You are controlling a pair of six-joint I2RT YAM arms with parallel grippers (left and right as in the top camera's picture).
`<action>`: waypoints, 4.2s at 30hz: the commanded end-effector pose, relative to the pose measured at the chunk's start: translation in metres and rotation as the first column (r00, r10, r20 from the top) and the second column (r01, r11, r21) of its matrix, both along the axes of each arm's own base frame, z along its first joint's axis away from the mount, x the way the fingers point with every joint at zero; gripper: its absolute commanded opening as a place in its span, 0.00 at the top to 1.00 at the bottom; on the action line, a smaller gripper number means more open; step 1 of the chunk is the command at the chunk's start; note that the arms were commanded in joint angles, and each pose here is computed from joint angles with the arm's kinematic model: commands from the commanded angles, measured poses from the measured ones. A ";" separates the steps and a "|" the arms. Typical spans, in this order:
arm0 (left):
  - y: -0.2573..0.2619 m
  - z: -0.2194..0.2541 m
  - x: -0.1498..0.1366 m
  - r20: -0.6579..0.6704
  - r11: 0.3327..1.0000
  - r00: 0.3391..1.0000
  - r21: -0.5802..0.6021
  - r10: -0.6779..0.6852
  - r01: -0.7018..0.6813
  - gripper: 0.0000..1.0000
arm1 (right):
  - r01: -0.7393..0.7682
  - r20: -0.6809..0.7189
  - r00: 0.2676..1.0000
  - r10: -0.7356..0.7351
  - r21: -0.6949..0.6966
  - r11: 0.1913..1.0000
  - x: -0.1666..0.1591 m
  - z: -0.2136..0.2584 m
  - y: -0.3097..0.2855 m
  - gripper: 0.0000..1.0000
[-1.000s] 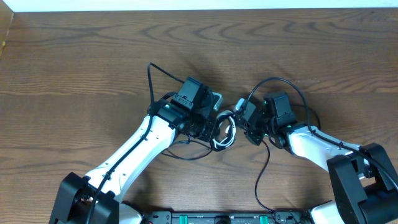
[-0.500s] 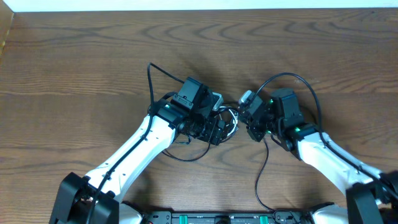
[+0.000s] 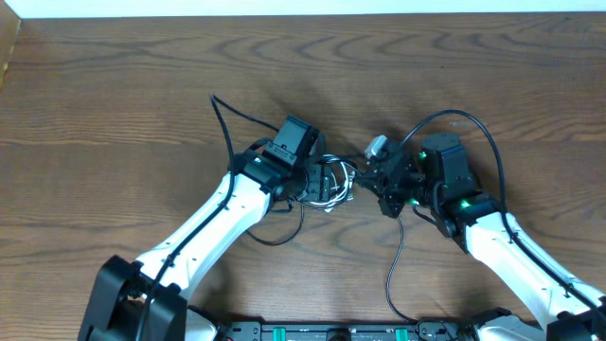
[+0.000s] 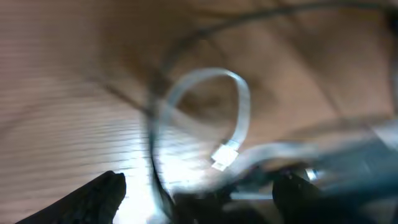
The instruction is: Untangle cables
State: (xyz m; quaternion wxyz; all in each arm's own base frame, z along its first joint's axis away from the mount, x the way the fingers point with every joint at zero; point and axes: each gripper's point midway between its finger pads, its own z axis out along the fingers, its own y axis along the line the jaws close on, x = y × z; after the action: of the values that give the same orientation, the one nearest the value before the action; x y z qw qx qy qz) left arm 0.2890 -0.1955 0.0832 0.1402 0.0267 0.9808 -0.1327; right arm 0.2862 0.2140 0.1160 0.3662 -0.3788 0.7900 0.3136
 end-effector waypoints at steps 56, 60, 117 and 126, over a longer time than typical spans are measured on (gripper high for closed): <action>0.053 -0.071 0.015 -0.129 0.982 0.987 0.177 0.091 -0.067 0.24 | 0.427 -0.344 0.867 -0.360 0.142 0.893 0.032 0.005 -0.095 0.73; 0.063 -0.071 0.018 -0.102 0.970 0.989 0.230 0.108 -0.082 0.29 | 0.412 -0.352 0.871 -0.342 0.147 0.899 0.029 0.005 -0.091 0.75; 0.039 0.034 0.045 -0.165 0.572 0.978 -0.818 -0.127 -0.064 0.92 | 0.232 -0.291 0.938 -0.186 0.132 0.964 -0.023 0.004 0.083 0.37; 0.031 0.035 0.041 -0.166 0.571 0.975 -0.820 -0.151 -0.051 0.92 | 0.265 -0.194 0.948 -0.252 0.043 0.963 -0.012 -0.024 0.086 0.32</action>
State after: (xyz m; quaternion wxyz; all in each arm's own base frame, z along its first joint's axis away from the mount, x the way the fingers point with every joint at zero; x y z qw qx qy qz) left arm 0.3305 -0.1610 0.1114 0.0228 -0.0425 0.8266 -0.5607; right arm 0.2649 0.3063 0.1083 0.3242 -0.2241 0.8412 0.3701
